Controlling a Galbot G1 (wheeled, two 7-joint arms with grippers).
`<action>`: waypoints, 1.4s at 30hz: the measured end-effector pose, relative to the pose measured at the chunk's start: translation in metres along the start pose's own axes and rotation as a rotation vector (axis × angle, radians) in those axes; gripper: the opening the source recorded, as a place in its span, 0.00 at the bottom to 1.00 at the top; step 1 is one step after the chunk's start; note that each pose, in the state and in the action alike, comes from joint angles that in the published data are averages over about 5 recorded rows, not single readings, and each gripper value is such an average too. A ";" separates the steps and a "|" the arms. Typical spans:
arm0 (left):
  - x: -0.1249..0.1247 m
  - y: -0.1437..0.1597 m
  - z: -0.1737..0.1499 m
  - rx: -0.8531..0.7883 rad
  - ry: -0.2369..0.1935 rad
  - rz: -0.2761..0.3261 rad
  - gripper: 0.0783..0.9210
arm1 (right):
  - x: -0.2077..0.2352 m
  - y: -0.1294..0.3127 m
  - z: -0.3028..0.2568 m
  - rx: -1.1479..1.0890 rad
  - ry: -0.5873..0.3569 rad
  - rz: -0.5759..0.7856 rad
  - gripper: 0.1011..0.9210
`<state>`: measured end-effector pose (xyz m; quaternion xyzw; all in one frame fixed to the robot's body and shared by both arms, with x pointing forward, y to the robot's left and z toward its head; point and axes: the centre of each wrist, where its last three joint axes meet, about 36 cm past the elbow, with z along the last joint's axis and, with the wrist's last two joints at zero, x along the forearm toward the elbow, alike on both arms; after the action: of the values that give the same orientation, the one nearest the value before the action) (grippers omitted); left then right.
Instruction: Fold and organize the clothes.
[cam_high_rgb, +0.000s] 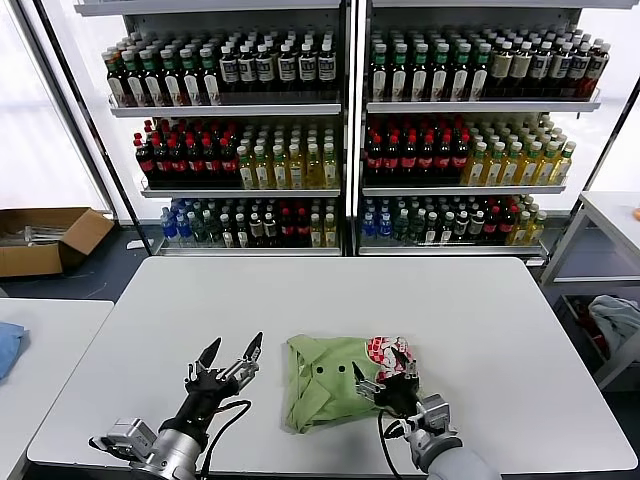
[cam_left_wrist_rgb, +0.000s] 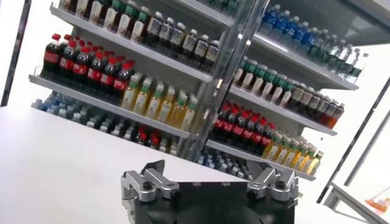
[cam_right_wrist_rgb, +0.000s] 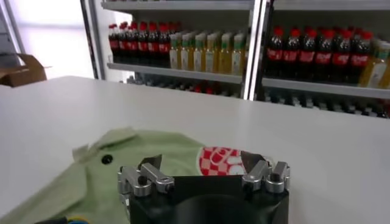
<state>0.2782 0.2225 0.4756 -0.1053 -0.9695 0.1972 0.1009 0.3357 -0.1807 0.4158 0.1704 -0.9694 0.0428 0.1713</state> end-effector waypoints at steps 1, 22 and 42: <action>0.000 0.000 0.000 -0.003 -0.002 0.003 0.88 | -0.003 0.002 0.001 -0.001 -0.002 0.000 0.88; -0.002 0.019 0.000 -0.069 -0.056 0.008 0.88 | 0.032 -0.016 -0.010 -0.049 -0.101 0.031 0.88; 0.007 0.057 -0.016 -0.183 -0.159 -0.002 0.88 | 0.100 -0.095 -0.014 -0.063 -0.258 0.226 0.88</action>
<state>0.2843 0.2813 0.4677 -0.0972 -0.9885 0.1154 0.0138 0.2845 -0.2996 0.4658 0.0590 -0.9972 0.0090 0.0450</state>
